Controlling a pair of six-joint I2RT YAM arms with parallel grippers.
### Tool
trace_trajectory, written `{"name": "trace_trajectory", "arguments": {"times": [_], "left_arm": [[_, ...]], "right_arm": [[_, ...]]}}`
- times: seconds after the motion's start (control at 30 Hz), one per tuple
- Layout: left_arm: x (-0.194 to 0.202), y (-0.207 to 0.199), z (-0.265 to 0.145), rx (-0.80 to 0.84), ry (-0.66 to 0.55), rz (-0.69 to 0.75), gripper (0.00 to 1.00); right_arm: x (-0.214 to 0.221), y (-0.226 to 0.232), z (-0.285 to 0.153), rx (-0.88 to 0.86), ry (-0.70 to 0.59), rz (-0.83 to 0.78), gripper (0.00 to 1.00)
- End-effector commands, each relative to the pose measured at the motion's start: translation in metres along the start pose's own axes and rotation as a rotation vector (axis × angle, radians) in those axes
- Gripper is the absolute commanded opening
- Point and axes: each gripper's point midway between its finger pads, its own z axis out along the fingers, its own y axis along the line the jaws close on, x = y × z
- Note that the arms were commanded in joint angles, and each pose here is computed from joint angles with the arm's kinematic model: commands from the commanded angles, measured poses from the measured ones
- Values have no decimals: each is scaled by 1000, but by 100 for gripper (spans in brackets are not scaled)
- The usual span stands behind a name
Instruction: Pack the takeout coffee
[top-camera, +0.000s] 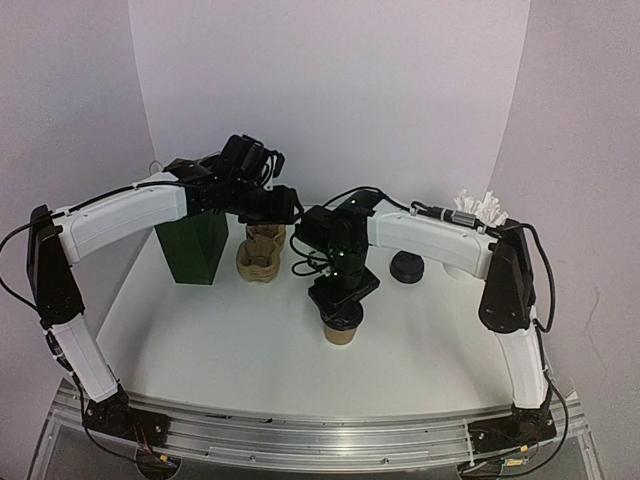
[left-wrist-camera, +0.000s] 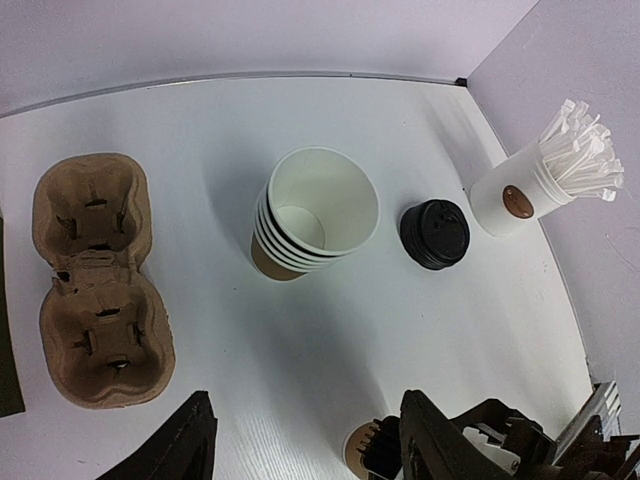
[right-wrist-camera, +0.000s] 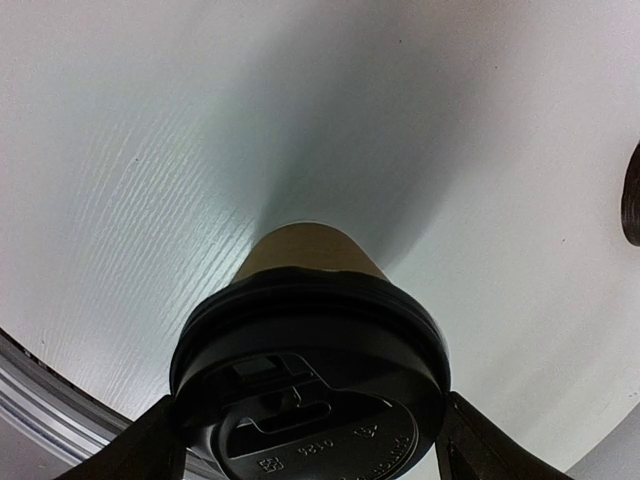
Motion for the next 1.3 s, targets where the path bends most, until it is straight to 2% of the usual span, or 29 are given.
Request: {"name": "trace_trajectory", "arguments": {"times": [0.0,0.8,1.1,1.27], "left_arm": [[-13,-9,-7,31,-51,9,62],[-14,-11,-1,38,-43,21,62],[-14,-11,0,35,-42,24,62],[-13,-11,1,34,-40,26,62]], "right_arm": [[-1,-3,-14,24,-22,-13,84],[6,-8,-2,60,6,-24,86],[5,-8,0,59,6,-24,89],[3,-6,-1,54,3,-24,94]]}}
